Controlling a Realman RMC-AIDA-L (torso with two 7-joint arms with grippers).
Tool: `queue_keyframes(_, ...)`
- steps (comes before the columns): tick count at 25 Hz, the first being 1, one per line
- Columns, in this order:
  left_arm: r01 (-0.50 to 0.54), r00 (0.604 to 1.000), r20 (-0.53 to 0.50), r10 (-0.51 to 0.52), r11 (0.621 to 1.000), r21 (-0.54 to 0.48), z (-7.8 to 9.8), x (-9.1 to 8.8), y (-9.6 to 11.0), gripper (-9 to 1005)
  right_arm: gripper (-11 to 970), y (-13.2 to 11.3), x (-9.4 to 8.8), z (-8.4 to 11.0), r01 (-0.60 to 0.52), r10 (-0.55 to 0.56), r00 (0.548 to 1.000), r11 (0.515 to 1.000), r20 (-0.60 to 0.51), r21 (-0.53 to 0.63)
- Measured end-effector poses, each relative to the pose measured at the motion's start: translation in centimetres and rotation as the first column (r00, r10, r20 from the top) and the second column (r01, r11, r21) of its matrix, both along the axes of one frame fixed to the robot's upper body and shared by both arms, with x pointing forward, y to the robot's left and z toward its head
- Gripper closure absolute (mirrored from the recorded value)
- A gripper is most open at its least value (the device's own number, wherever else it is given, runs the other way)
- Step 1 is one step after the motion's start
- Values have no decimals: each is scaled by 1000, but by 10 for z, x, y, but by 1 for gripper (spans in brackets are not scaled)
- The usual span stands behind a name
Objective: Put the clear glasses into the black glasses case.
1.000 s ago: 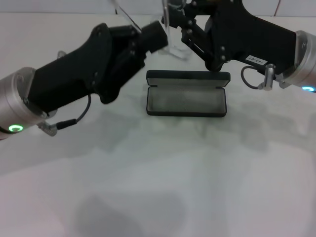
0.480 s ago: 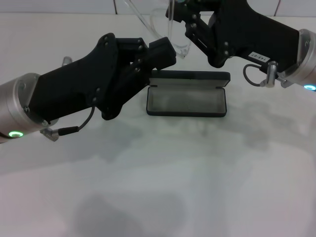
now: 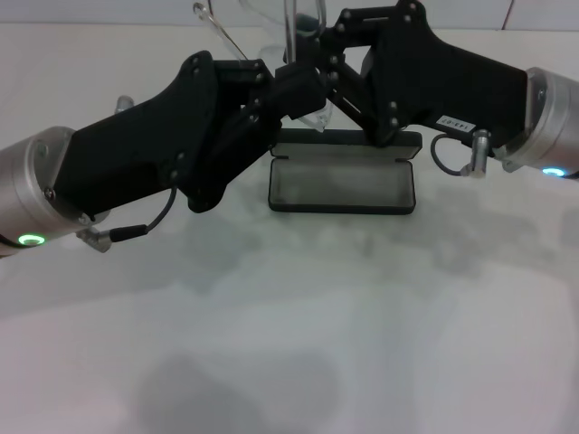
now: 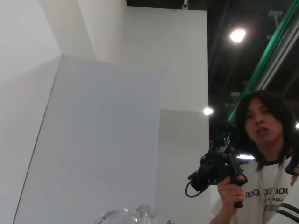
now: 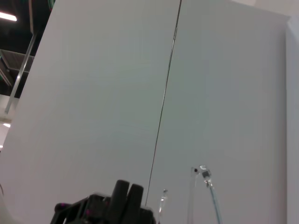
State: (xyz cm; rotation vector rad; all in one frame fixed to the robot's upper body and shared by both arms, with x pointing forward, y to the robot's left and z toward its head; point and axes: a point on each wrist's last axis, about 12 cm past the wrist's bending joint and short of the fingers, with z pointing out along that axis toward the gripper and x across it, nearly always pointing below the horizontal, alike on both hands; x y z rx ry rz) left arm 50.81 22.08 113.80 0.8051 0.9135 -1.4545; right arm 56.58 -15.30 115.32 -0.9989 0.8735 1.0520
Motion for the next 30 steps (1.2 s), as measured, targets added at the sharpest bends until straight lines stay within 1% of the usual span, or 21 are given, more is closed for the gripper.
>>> queue_keyframes(13, -12, 1000, -9, 12, 1000, -8, -1, 0, 1, 946, 878, 15, -1, -1, -36, 37, 999, 997, 15, -64)
queue_keyframes(22, -34, 999, -14, 34, 999, -21, -1, 0, 3, 946, 880, 16, -1, -2, -40, 41, 999, 997, 16, -67)
queue_keyframes(30, -32, 999, -24, 32, 999, -19, -2, 0, 3, 946, 882, 16, -2, -2, -39, 40, 999, 997, 15, -67)
